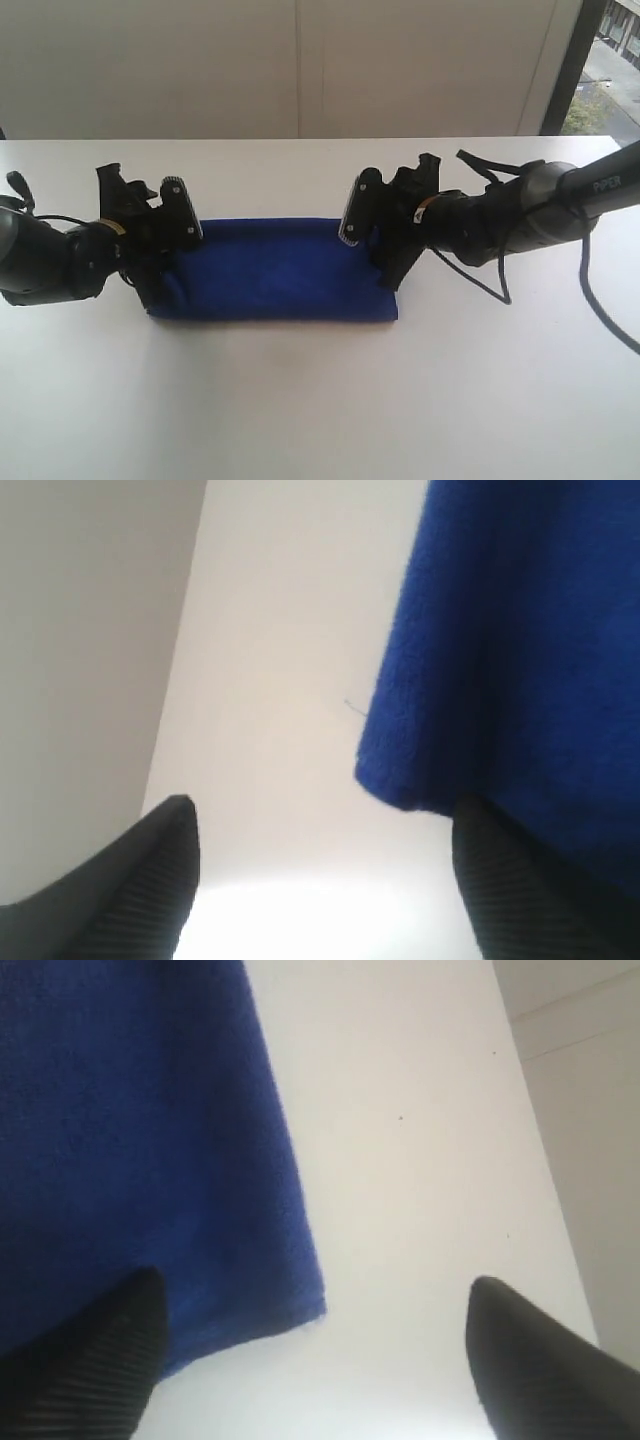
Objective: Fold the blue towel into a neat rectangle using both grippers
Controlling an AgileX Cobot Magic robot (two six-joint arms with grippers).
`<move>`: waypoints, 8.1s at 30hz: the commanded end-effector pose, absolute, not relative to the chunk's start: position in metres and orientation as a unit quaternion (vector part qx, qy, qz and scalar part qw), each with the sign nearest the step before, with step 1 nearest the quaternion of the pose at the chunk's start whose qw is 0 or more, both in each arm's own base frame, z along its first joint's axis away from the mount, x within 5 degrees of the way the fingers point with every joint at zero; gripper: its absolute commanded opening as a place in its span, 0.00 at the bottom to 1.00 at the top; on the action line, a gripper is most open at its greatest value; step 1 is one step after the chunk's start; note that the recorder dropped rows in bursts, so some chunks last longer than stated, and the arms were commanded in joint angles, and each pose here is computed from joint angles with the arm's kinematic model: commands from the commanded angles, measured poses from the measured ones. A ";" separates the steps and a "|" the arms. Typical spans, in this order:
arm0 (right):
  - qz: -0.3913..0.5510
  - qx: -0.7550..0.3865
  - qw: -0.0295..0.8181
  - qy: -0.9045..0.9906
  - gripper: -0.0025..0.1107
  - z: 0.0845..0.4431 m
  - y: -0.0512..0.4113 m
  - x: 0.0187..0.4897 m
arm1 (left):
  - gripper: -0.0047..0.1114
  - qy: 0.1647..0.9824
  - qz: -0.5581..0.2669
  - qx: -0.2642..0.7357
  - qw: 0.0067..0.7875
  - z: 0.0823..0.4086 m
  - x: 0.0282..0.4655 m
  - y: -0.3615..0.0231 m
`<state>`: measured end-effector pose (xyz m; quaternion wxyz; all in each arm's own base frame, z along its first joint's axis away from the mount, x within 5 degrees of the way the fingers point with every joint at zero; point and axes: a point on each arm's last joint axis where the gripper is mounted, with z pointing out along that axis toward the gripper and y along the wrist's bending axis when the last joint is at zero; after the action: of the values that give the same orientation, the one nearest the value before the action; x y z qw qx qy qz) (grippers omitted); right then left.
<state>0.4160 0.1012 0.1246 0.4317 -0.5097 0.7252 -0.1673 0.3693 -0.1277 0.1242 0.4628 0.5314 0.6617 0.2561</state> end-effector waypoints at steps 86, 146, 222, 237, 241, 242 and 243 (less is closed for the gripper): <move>0.026 -0.400 0.257 0.879 0.02 0.276 0.122 0.386 | 0.04 0.813 -0.136 0.441 0.355 0.275 0.332 -0.144; 0.022 -0.163 0.470 0.867 0.02 0.326 0.039 0.151 | 0.04 0.851 -0.219 0.383 0.286 0.280 0.314 -0.144; 0.058 -0.102 0.534 0.837 0.02 0.303 0.032 0.128 | 0.04 0.712 -0.202 -0.091 0.666 0.197 0.061 -0.010; 0.058 -0.102 0.533 0.838 0.02 0.303 0.032 0.128 | 0.04 0.811 -0.064 0.085 0.576 0.169 0.051 -0.013; 0.058 -0.102 0.533 0.838 0.02 0.303 0.032 0.128 | 0.04 0.810 -0.053 0.083 0.577 0.169 0.051 -0.012; 0.058 -0.102 0.533 0.838 0.02 0.303 0.032 0.128 | 0.04 0.811 -0.050 0.079 0.578 0.169 0.051 -0.011; 0.058 -0.102 0.533 0.838 0.02 0.303 0.032 0.128 | 0.04 0.812 -0.049 0.067 0.578 0.169 0.052 -0.011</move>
<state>0.1283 0.0332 0.3033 0.5288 -0.1067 0.8399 0.0596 0.0517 -0.0119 0.1692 0.5777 0.0804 0.8104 -0.0552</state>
